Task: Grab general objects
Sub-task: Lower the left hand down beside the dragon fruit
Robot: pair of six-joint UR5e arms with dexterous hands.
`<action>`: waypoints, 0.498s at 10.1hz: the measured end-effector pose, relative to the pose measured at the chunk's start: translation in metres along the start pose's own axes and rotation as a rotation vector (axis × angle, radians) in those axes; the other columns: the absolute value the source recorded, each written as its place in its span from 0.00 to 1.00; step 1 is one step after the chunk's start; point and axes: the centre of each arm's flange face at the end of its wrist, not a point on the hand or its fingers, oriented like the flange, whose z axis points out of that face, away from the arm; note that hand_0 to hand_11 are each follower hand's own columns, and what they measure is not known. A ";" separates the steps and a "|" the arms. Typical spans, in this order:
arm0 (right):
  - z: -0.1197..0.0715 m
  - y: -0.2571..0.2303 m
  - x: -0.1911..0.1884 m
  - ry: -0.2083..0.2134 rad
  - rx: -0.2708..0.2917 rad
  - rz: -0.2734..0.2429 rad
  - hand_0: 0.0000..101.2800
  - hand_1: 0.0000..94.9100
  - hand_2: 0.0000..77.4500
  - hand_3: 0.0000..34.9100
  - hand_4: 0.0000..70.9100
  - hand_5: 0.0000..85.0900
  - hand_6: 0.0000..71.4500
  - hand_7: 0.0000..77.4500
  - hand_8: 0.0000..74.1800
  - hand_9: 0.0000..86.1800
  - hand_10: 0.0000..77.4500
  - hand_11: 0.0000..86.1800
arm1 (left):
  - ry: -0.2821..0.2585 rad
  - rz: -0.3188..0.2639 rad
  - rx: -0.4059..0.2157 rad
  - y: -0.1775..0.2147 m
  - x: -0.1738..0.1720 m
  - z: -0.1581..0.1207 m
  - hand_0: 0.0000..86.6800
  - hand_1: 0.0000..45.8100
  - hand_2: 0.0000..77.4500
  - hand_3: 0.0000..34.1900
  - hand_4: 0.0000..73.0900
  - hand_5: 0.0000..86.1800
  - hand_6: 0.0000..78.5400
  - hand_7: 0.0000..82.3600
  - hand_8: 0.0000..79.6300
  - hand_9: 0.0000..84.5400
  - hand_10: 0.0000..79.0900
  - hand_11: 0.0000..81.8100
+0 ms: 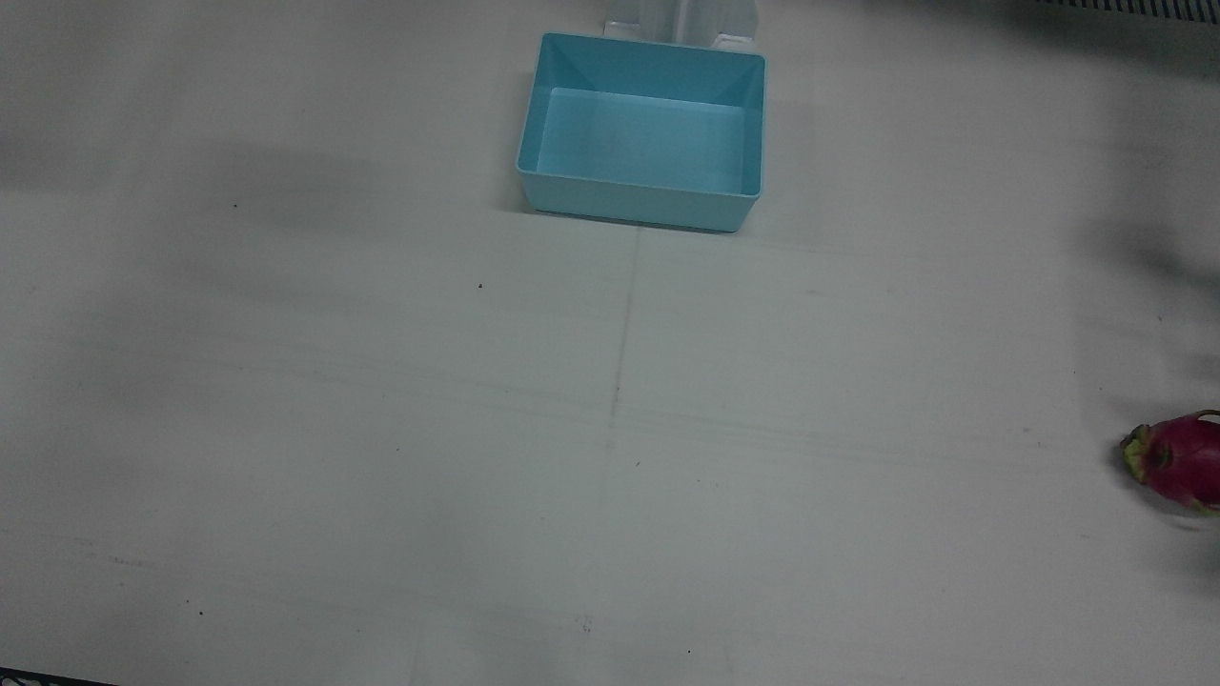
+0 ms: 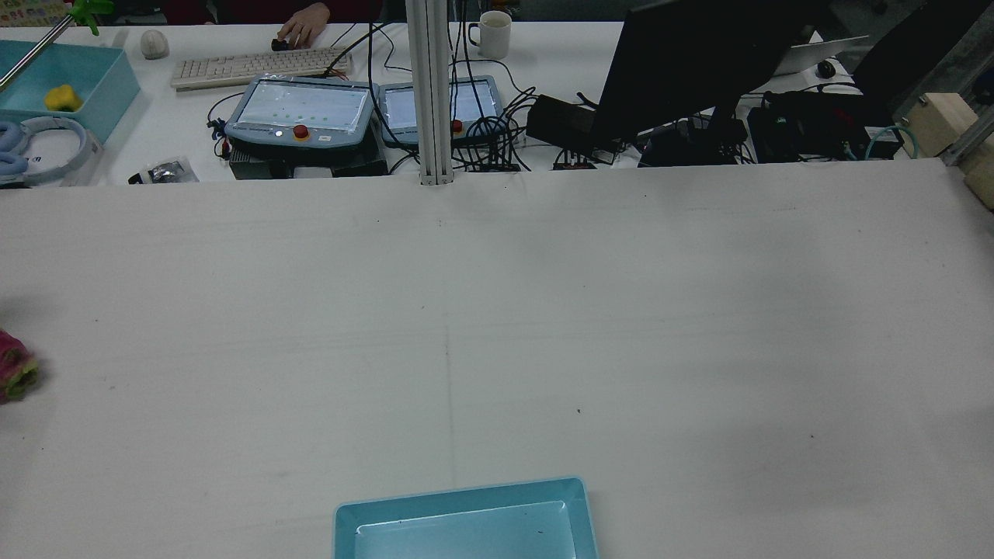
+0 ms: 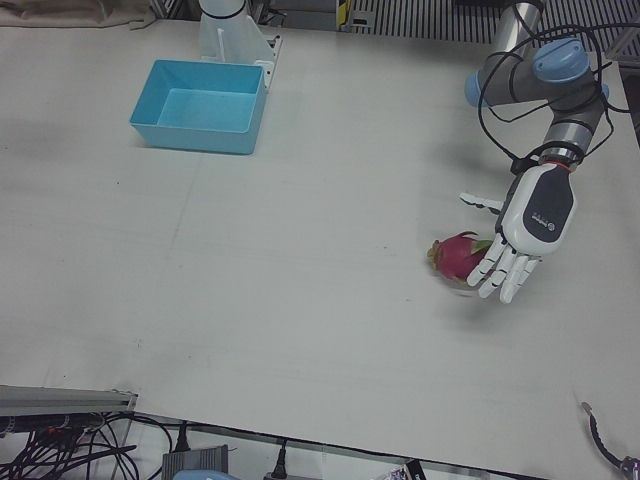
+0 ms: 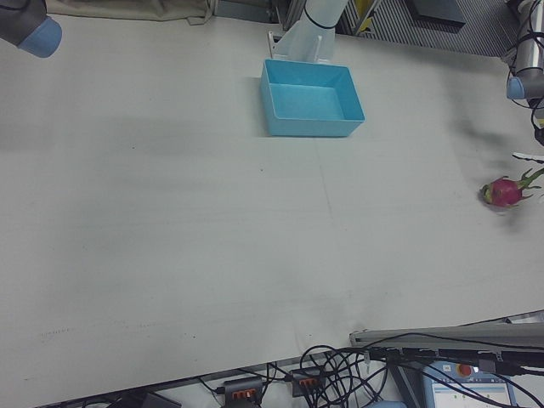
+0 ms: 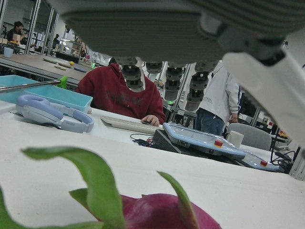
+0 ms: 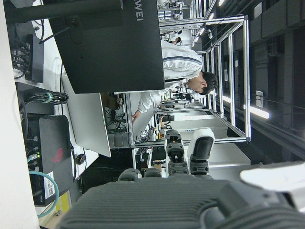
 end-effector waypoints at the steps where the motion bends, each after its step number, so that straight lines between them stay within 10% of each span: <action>1: 0.000 0.000 0.000 0.000 0.000 0.000 0.00 0.06 0.02 0.00 0.00 0.87 0.00 0.00 0.00 0.01 0.00 0.01 | 0.004 0.024 0.007 -0.001 -0.002 0.000 0.64 0.00 0.02 0.00 0.16 0.16 0.10 0.24 0.05 0.01 0.19 0.08; 5: 0.000 0.000 0.000 0.000 0.000 0.000 0.00 0.06 0.02 0.00 0.00 0.87 0.00 0.00 0.00 0.01 0.00 0.01 | 0.016 0.065 0.018 -0.005 -0.015 -0.004 0.64 0.00 0.01 0.00 0.14 0.07 0.03 0.16 0.03 0.01 0.19 0.03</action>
